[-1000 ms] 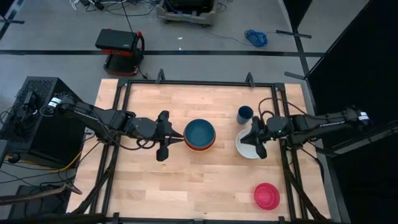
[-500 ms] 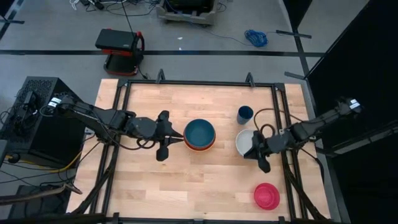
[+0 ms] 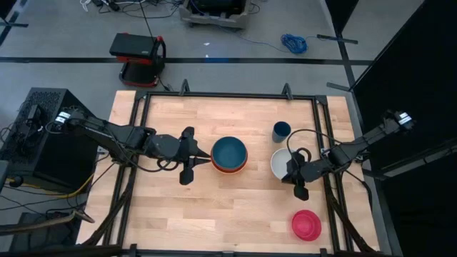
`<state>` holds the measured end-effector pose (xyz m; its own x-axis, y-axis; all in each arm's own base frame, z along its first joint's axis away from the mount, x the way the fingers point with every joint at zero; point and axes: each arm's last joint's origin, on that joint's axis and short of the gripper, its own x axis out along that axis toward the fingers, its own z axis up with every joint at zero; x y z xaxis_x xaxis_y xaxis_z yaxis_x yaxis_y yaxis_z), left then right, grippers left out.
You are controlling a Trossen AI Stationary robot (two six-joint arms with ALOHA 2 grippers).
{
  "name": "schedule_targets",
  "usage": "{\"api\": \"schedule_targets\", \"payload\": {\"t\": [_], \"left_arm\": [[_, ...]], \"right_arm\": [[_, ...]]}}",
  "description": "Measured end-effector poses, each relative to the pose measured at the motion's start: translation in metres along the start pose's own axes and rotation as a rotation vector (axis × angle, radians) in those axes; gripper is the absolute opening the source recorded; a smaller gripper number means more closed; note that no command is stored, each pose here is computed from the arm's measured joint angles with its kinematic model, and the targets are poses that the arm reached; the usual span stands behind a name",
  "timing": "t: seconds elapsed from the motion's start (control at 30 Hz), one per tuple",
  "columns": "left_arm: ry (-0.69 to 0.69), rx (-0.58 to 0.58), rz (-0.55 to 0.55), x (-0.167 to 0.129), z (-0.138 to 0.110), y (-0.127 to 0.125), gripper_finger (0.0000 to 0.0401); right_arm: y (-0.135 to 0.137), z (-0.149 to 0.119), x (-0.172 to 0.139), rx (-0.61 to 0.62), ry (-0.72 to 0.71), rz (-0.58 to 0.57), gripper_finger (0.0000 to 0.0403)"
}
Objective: Nest bowls inside each other
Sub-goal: Stack the white bowl on top of the blue bowl
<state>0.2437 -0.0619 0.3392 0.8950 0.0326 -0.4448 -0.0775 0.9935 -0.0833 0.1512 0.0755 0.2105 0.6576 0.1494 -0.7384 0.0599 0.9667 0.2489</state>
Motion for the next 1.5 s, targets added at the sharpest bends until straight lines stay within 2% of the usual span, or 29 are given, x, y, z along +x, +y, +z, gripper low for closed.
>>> {"api": "schedule_targets", "payload": {"t": [0.27,0.53,1.0,1.3,1.5], "left_arm": [[0.0,-0.001,0.0,0.0,0.0,0.0,0.0055],[-0.001,-0.001,0.0,0.0,0.0,0.0,0.0058],[-0.001,-0.006,0.001,0.0,0.0,0.0,0.0057],[-0.001,-0.025,0.001,0.0,0.0,0.0,0.0058],[-0.001,-0.025,0.001,0.0,0.0,0.0,0.0058]], "right_arm": [[-0.004,0.009,-0.003,-0.053,0.002,0.001,0.0095],[-0.01,0.012,-0.002,-0.016,0.03,0.03,0.0166],[-0.024,0.004,-0.002,0.024,0.166,-0.029,0.0209],[-0.026,0.002,0.0,0.037,0.216,-0.032,0.019],[-0.026,0.001,0.008,0.036,0.256,-0.049,0.0199]]}}
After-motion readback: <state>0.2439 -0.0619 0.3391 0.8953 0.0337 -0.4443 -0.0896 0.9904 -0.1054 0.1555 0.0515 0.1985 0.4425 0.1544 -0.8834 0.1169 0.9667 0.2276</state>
